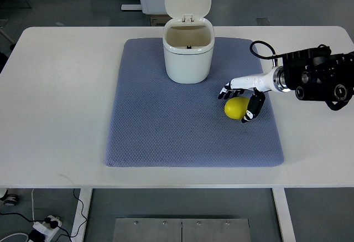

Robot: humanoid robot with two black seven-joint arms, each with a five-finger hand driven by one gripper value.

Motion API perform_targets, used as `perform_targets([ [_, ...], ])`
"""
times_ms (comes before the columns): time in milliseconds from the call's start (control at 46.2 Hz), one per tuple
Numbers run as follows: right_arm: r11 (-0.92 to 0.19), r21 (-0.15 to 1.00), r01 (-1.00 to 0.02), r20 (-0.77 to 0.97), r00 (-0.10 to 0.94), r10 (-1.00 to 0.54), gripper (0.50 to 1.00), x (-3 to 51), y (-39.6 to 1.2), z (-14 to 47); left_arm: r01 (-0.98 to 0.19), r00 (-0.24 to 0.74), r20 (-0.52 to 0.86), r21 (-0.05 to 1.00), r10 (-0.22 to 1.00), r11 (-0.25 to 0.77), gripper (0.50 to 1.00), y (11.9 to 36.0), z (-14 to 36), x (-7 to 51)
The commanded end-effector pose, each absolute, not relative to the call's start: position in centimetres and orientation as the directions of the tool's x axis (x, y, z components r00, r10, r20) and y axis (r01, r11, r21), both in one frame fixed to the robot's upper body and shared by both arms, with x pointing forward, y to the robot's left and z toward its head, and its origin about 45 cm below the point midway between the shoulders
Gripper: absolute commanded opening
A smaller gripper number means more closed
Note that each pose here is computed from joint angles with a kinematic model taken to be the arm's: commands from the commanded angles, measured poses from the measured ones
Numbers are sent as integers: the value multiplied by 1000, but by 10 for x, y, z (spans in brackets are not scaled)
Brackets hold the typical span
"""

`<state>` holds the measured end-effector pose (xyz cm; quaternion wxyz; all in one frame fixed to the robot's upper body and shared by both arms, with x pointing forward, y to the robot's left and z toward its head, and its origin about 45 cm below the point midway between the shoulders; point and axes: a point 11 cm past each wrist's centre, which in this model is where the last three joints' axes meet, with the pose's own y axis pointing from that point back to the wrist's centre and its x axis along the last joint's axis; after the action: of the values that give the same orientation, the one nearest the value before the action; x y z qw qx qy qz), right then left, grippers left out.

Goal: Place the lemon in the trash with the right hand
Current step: 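Close the right hand fingers around the lemon, then lift the lemon and carry it over the white bin opening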

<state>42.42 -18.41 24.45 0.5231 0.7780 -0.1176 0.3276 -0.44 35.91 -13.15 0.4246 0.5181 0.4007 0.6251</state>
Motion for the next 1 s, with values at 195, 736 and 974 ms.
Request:
perform_targets([
  [195,-424,739,-524,632,758,163,740,424,-185,243,-116,-103,308,941,946,-318,1000,359,-131,-4],
  [736,-410,734,-541,643,748,163,500,428,-191,249,-116,-103,307,941,946,-318,1000,359,-131,-4],
  [974,-399,712,-578,672,726,147,500,438,-202,267,-116,-103,308,941,946,-318,1000,359,-131,-4],
])
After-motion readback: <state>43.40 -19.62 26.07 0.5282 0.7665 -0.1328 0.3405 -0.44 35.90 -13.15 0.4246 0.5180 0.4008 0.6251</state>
